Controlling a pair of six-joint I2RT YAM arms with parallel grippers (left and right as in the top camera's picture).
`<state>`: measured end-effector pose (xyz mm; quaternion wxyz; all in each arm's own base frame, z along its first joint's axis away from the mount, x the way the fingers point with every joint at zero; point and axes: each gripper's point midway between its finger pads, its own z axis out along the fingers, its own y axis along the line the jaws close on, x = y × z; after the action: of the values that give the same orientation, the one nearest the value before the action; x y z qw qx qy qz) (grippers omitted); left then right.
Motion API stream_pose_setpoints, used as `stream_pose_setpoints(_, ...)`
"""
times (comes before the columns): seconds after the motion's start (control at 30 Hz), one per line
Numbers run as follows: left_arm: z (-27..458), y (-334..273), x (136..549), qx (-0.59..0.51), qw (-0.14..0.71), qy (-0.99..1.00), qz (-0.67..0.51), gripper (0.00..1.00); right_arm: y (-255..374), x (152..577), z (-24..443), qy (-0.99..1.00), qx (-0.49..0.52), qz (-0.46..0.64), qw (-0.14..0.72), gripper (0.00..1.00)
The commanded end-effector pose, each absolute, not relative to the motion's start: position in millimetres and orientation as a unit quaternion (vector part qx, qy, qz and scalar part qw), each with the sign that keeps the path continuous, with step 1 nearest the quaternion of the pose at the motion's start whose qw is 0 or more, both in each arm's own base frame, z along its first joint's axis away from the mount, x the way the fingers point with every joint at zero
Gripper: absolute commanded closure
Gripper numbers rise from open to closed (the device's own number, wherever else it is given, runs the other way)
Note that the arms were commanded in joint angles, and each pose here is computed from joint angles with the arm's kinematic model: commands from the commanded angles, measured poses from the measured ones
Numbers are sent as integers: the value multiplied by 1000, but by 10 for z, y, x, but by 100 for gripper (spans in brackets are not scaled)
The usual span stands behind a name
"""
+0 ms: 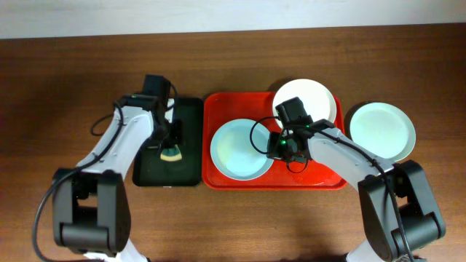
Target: Clean dirty plates on tray and stack at the side
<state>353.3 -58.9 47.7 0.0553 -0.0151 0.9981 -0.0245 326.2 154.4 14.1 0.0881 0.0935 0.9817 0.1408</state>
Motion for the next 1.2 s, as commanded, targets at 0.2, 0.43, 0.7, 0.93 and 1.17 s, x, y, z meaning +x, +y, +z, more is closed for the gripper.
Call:
stream_pose_setpoints(0.2, 327, -579, 3517, -9, 41, 999, -20, 67, 1506, 3217, 88, 984, 95, 131, 81, 94)
stream_pose_setpoints(0.43, 1424, -428, 3942, -47, 143, 988, -43, 41, 1478, 3227, 83, 984, 96, 123, 85, 73)
stream_pose_setpoints(0.7, 2407, 282, 4003, -213, 264, 939, -59, 0, 1472, 3207, 66, 984, 96, 122, 82, 78)
stream_pose_setpoints(0.93, 2408, 377, 3953, -225, 260, 937, -55, 1, 1476, 3213, 28, 983, 96, 126, 89, 81)
stream_pose_setpoints(1.17, 2408, 376, 3953, -225, 260, 937, -55, 1, 1565, 3236, 201, 976, 118, 173, 58, 96)
